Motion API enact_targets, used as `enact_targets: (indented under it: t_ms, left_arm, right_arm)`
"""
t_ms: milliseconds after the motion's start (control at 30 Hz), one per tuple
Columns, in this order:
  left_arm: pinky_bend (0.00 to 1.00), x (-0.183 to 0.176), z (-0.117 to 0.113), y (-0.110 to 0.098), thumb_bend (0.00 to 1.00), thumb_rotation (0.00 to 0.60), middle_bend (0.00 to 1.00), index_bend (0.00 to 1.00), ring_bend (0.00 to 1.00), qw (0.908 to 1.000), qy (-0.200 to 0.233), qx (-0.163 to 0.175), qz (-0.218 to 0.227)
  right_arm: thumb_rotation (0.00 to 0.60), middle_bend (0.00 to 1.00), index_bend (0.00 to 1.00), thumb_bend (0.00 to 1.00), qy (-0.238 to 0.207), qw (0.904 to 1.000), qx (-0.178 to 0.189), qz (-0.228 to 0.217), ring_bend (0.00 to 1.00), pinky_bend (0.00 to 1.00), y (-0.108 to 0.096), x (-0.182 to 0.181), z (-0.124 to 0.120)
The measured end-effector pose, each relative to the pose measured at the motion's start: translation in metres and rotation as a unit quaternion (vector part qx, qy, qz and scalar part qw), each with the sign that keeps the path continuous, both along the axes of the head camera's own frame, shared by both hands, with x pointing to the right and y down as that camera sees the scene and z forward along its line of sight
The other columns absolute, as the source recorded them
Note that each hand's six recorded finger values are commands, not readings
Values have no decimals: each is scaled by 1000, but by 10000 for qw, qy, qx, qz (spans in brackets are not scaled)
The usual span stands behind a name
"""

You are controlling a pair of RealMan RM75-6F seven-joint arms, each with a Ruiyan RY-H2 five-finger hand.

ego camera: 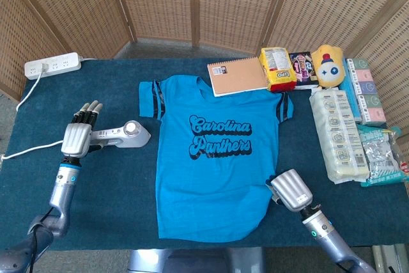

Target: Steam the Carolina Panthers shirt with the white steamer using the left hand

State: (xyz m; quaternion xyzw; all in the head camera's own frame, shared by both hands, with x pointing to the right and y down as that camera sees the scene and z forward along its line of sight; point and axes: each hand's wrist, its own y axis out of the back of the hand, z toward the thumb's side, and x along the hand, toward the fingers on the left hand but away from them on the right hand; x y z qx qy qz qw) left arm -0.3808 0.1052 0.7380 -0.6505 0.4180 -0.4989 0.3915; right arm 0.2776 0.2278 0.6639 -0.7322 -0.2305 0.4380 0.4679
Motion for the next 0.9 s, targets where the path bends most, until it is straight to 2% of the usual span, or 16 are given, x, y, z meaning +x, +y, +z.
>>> enact_targets:
  t_ms: [500, 900]
  left_arm:
    - [149, 8, -15, 12, 236, 600, 8, 0, 0, 9994, 335, 24, 126]
    - [149, 15, -26, 25, 236, 600, 8, 0, 0, 9979, 566, -183, 246]
  right_arm:
    - [600, 741, 812, 366, -36, 10000, 9, -28, 763, 785, 1, -2, -1]
    - [600, 737, 799, 367, -36, 10000, 11, -22, 757, 778, 2, -1, -2]
